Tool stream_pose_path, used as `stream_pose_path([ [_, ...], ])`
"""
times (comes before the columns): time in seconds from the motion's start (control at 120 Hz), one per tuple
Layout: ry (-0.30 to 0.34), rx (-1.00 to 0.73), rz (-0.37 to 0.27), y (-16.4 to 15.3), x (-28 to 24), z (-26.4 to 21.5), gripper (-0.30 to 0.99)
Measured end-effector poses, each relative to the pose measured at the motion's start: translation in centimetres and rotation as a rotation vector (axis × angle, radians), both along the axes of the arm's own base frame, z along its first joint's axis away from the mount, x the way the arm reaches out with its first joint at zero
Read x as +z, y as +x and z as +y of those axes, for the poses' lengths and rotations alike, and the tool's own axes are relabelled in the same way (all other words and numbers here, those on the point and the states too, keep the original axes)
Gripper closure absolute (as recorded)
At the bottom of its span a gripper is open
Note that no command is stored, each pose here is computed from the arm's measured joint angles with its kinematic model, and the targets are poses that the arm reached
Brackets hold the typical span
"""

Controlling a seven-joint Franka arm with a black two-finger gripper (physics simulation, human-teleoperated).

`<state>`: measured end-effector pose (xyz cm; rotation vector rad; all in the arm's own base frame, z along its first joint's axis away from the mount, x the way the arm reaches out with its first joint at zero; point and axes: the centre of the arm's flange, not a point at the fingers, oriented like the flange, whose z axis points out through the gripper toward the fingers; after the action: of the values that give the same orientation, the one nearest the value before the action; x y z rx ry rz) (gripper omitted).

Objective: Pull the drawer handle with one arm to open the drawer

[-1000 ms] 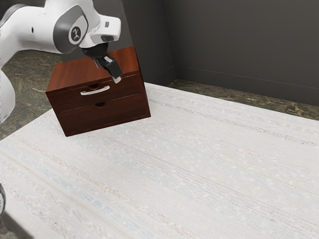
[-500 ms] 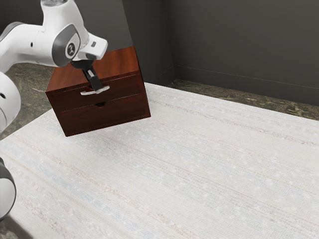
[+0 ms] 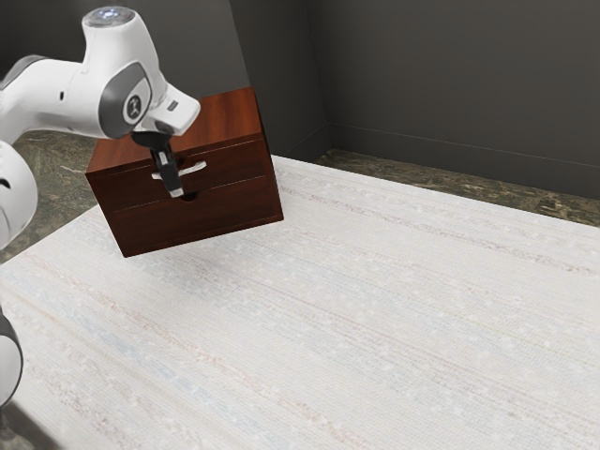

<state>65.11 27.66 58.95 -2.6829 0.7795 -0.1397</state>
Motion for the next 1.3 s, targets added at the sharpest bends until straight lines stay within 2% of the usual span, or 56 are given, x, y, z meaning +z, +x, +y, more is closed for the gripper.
stream_pose_path([
  [0.6, 0.04, -0.097, -0.01, 1.0, -0.9, 0.4, 0.0],
  [0.9, 0.049, -0.101, -0.008, 0.8, -1.4, 1.7, 0.06],
  [1.3, 0.051, -0.103, -0.001, 1.0, -2.6, 2.8, 0.08],
])
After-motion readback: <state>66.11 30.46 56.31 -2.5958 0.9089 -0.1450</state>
